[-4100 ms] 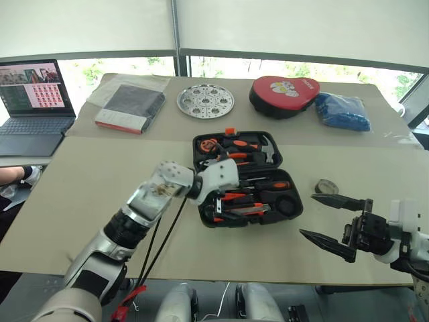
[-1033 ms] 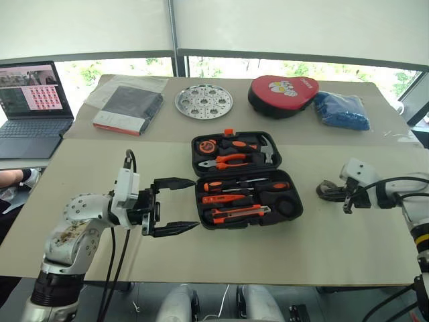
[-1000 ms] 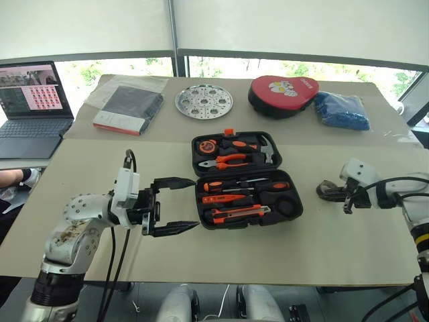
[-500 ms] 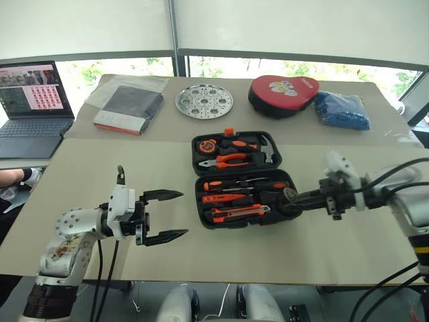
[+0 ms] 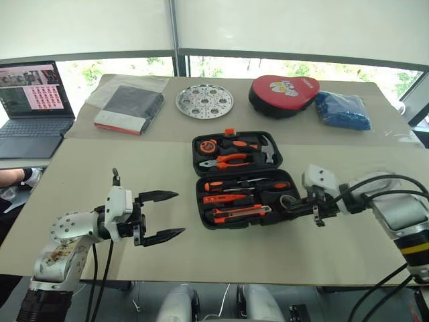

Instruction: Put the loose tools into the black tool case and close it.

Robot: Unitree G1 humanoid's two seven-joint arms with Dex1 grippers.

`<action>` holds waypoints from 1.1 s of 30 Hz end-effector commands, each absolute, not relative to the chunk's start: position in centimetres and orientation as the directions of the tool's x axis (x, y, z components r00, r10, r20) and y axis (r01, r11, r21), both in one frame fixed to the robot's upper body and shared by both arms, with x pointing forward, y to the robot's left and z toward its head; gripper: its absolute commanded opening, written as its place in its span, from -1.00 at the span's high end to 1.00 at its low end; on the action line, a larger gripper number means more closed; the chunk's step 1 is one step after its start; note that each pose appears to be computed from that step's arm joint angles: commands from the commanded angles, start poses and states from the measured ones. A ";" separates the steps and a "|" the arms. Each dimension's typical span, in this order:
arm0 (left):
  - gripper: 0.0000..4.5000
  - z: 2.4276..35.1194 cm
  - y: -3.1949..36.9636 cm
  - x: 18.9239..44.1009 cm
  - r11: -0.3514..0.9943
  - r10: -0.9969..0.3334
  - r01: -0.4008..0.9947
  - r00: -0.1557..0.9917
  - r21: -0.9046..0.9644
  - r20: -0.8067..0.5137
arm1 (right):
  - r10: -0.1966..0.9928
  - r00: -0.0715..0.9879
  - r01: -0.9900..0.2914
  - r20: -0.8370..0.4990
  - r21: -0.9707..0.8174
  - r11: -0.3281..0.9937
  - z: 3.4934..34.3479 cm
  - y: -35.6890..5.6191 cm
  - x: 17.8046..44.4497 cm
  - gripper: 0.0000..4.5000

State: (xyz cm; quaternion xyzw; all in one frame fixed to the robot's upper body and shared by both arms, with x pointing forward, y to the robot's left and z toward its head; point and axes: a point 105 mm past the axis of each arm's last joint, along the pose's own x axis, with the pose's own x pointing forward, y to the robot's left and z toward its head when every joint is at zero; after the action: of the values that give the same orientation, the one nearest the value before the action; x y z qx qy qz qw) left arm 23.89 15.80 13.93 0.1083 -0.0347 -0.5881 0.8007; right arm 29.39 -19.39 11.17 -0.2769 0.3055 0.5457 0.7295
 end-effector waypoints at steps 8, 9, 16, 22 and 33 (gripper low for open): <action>-1.00 15.4 16.4 23.8 0.337 -0.936 0.921 0.351 0.197 -0.040 | 0.717 0.092 -0.988 -0.691 0.027 0.153 13.8 -18.4 27.4 -0.46; -1.00 15.0 16.6 24.1 0.362 -0.923 0.916 0.379 0.174 -0.071 | 0.731 0.112 -0.985 -0.673 0.021 0.171 14.3 -18.6 27.7 -0.64; -0.69 12.8 18.3 28.4 0.560 -0.782 0.814 0.581 0.155 -0.227 | 0.797 0.432 -0.900 -0.423 -0.141 0.413 17.4 -23.0 31.8 -0.87; 0.27 11.8 17.2 32.4 0.664 -0.695 0.733 0.677 0.147 -0.239 | 0.702 0.653 -0.749 -0.286 -0.384 0.540 15.6 -24.3 35.3 -0.06; 1.00 11.0 12.3 35.0 0.624 -0.728 0.768 0.639 0.145 -0.249 | 0.711 0.608 -0.783 -0.355 -0.419 0.460 11.5 -20.8 37.1 0.99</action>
State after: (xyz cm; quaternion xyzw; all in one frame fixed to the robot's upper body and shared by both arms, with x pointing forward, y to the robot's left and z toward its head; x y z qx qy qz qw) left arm 34.56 13.24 9.64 0.1098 0.1114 -0.4065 0.9002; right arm 37.16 -21.86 10.21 -0.2790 0.0839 0.4149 0.8620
